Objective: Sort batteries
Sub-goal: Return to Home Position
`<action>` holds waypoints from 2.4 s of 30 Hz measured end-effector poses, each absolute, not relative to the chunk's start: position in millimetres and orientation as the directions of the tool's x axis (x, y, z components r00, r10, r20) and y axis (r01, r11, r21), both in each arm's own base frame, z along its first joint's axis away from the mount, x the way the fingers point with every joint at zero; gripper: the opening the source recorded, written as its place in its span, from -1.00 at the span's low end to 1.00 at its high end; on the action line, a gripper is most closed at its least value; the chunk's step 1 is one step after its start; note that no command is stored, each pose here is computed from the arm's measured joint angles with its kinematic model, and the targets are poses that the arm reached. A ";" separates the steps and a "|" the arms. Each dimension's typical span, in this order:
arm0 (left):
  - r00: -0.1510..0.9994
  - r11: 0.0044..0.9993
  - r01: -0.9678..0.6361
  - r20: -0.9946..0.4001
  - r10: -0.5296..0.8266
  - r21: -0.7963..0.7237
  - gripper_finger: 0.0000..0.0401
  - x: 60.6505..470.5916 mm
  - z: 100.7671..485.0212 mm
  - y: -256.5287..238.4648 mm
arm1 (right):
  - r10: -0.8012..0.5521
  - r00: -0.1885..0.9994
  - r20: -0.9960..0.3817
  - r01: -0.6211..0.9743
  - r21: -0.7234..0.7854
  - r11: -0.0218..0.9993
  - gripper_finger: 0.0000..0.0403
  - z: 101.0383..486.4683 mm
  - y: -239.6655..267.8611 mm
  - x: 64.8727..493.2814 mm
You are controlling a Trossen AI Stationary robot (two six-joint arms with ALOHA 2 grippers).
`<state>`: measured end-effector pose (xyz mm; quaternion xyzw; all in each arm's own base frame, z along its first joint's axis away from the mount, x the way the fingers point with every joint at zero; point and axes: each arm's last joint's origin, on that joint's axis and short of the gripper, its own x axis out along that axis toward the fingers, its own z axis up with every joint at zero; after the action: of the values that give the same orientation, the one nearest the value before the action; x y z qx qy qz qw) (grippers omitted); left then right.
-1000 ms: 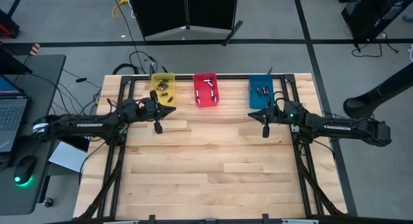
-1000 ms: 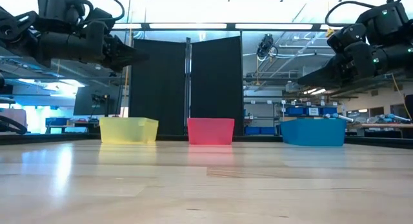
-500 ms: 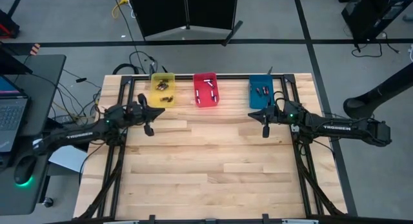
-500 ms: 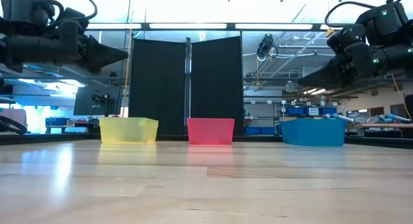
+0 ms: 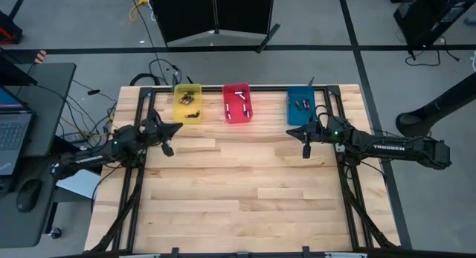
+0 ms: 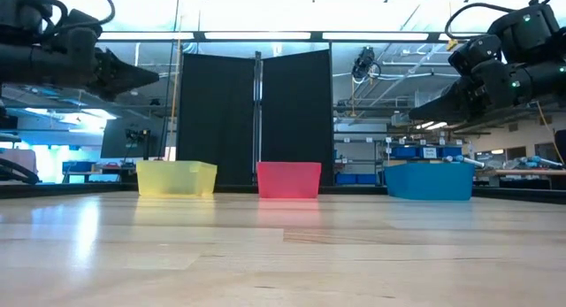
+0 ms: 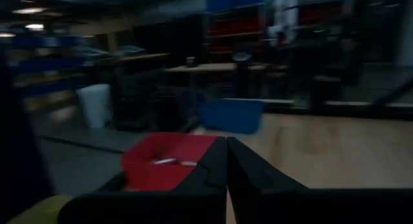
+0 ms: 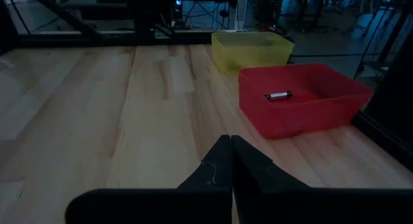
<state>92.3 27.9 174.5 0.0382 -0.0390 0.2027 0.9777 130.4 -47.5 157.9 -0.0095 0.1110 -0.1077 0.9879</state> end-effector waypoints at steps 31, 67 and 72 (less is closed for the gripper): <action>0.917 0.918 -0.395 0.054 0.396 -0.015 -0.96 95.1 171.4 27.3 | -0.366 0.928 -0.066 0.363 -0.052 0.930 -0.99 160.6 -37.0 95.5; 0.917 0.918 -0.395 0.055 0.396 -0.015 -0.96 95.1 171.4 27.3 | -0.498 0.867 -0.010 0.498 0.009 0.867 -0.97 164.9 -44.3 89.7; 0.917 0.918 -0.395 0.055 0.396 -0.015 -0.96 95.1 171.3 27.3 | -0.526 0.847 -0.075 0.529 0.029 0.848 -0.92 159.6 -49.1 91.6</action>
<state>95.1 27.3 171.3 -0.0019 -0.0286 0.2020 0.9790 91.6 -49.1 159.6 0.0244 0.0318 -0.2746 0.9607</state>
